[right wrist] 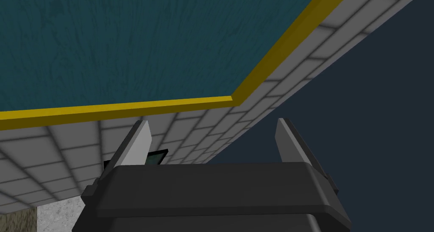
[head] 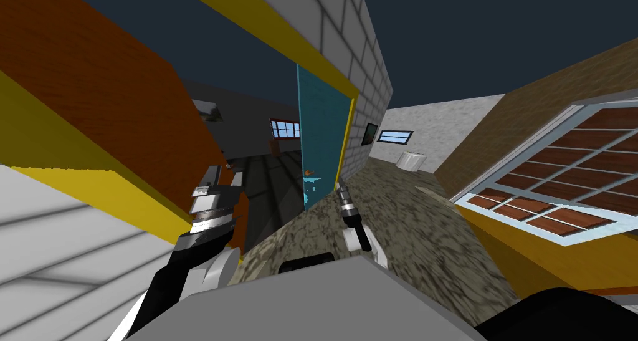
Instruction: Push the door open
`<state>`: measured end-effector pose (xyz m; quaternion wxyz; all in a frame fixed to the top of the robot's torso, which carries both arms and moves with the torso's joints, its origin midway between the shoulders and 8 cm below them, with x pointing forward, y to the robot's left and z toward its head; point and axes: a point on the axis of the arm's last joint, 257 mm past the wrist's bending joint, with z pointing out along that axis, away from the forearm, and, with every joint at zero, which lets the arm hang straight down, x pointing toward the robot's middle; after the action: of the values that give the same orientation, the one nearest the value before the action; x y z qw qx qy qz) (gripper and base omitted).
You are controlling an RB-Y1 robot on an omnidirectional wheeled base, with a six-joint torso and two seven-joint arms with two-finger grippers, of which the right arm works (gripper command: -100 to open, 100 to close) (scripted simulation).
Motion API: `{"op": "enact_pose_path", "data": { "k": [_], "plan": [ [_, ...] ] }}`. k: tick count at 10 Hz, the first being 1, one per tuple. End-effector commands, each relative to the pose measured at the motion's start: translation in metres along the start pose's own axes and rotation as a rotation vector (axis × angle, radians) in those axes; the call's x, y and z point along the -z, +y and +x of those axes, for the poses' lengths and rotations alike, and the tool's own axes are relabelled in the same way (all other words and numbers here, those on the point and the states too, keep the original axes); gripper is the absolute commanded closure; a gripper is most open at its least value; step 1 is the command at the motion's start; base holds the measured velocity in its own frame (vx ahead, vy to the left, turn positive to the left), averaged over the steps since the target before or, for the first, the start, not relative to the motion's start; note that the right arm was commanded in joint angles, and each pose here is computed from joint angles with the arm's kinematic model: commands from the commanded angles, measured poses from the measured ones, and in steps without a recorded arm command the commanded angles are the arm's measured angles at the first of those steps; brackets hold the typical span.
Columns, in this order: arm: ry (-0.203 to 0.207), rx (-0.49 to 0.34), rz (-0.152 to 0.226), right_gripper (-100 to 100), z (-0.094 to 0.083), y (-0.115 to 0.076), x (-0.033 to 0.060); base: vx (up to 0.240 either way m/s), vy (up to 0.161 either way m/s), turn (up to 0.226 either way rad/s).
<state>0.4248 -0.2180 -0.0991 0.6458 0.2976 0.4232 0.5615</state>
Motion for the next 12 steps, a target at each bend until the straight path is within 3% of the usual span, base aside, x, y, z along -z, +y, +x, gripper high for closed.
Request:
{"op": "enact_pose_path", "data": {
  "k": [1,5,12],
  "plan": [
    [0.016,-0.012,0.021,-100,0.006,-0.015,0.0044,0.100,-0.036,0.056],
    [0.046,-0.034,0.060,-100,0.020,-0.042,0.0107,0.073,-0.023,0.036],
    [0.118,-0.090,0.149,-100,0.054,-0.099,0.0303,0.098,-0.028,0.052]
  ]
}}
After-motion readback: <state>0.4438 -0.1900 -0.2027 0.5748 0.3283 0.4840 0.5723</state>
